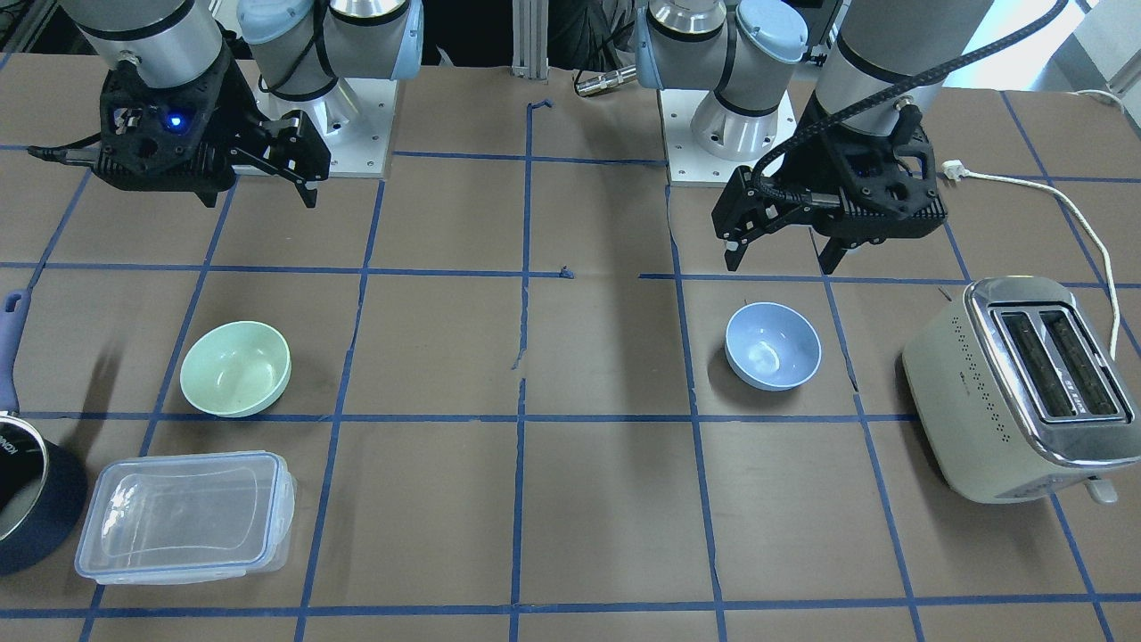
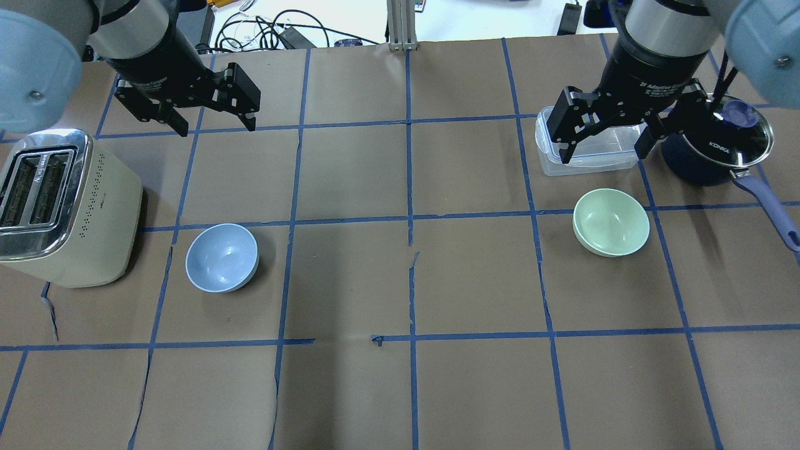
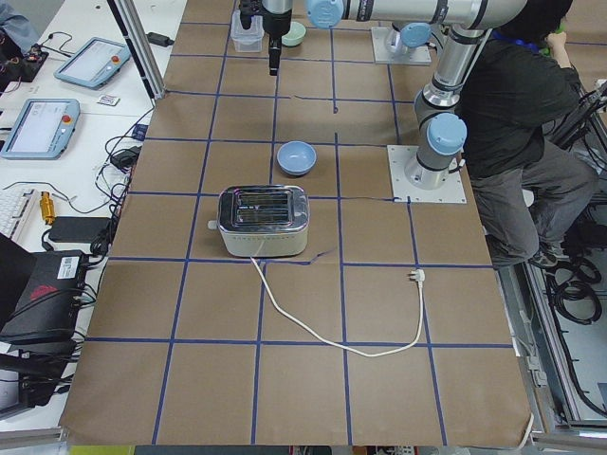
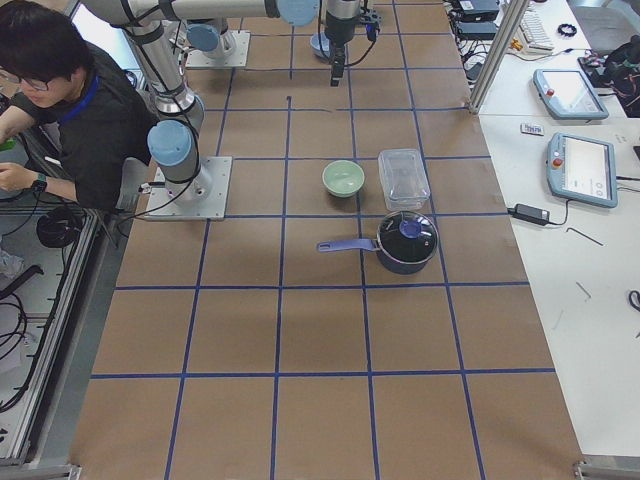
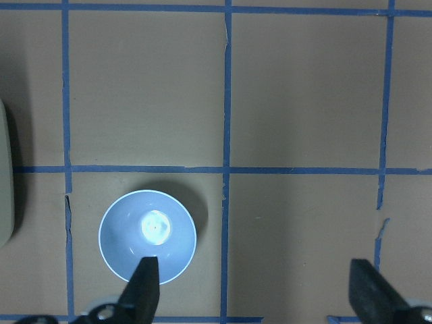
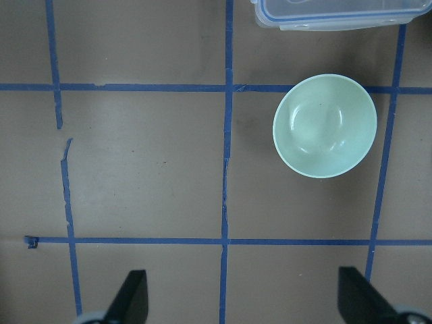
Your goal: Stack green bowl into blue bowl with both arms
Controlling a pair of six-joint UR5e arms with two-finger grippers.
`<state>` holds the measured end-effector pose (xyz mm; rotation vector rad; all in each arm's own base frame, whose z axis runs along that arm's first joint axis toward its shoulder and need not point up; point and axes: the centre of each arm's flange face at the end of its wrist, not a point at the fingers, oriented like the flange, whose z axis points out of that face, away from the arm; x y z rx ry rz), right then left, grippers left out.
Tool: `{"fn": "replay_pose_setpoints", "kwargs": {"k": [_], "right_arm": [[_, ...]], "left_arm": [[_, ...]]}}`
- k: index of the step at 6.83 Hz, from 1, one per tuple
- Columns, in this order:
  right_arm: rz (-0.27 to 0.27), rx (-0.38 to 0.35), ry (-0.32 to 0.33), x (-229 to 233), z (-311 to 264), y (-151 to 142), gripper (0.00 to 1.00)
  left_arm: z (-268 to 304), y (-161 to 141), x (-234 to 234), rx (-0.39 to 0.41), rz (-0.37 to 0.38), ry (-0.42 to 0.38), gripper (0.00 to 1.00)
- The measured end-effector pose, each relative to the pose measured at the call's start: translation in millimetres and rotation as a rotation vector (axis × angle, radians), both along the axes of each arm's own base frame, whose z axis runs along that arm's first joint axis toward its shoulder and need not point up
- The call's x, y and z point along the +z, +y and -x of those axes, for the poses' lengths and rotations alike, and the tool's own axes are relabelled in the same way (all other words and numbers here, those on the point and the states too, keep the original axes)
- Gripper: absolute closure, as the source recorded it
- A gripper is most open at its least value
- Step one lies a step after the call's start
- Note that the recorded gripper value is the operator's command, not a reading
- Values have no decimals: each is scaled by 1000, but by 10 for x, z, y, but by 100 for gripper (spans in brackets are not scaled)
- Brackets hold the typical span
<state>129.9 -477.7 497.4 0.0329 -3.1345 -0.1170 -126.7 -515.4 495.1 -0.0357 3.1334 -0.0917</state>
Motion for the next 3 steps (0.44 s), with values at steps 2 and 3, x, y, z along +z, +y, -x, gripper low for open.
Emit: {"fn": "replay_pose_setpoints", "kwargs": {"k": [2,3], "right_arm": [[0,1,0,0,0,0,0],[0,1,0,0,0,0,0]], "left_arm": [[-373,0,-320,31,-77,2,1],[-710,-3,-646,25,-123,11,1]]}}
